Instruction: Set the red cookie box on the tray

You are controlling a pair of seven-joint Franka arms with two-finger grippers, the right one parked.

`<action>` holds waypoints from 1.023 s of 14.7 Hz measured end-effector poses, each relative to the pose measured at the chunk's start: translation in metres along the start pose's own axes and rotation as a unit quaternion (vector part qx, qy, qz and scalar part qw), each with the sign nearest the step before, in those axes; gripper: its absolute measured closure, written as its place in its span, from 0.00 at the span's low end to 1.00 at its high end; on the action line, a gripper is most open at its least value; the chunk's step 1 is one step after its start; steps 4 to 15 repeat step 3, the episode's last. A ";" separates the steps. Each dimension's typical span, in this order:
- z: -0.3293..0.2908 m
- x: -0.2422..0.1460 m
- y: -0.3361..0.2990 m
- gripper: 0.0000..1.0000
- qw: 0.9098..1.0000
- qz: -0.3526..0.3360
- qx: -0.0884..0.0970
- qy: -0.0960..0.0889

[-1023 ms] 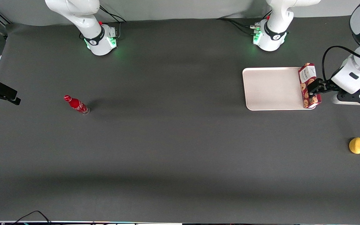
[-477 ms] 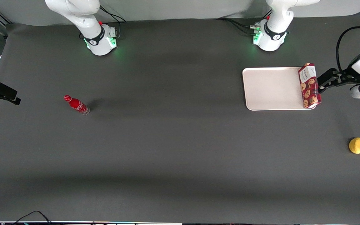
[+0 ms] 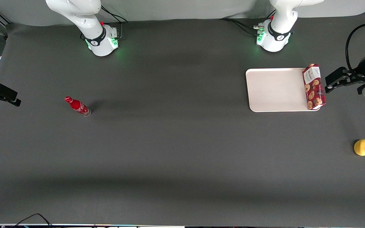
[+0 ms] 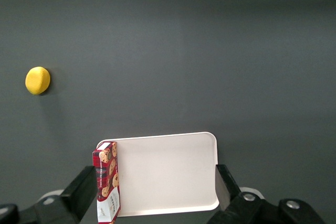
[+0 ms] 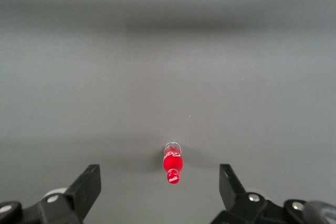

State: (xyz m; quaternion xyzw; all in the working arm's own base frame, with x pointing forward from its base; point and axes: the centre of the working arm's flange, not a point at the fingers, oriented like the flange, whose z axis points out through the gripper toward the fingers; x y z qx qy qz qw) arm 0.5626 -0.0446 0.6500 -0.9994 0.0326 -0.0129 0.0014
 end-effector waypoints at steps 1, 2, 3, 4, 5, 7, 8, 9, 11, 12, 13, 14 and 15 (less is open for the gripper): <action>0.001 0.000 -0.002 0.00 1.000 -0.002 -0.001 0.000; 0.002 0.001 -0.002 0.00 1.000 -0.002 -0.002 0.002; 0.005 0.001 -0.002 0.00 1.000 -0.002 -0.002 0.005; 0.005 0.001 -0.002 0.00 1.000 -0.002 -0.002 0.005; 0.005 0.001 -0.002 0.00 1.000 -0.002 -0.002 0.005; 0.005 0.001 -0.002 0.00 1.000 -0.002 -0.002 0.005; 0.005 0.001 -0.002 0.00 1.000 -0.002 -0.002 0.005; 0.005 0.001 -0.002 0.00 1.000 -0.002 -0.002 0.005; 0.005 0.001 -0.002 0.00 1.000 -0.002 -0.002 0.005; 0.005 0.001 -0.002 0.00 1.000 -0.002 -0.002 0.005; 0.005 0.001 -0.002 0.00 1.000 -0.002 -0.002 0.005; 0.005 0.001 -0.002 0.00 1.000 -0.002 -0.002 0.005; 0.005 0.001 -0.002 0.00 1.000 -0.002 -0.002 0.005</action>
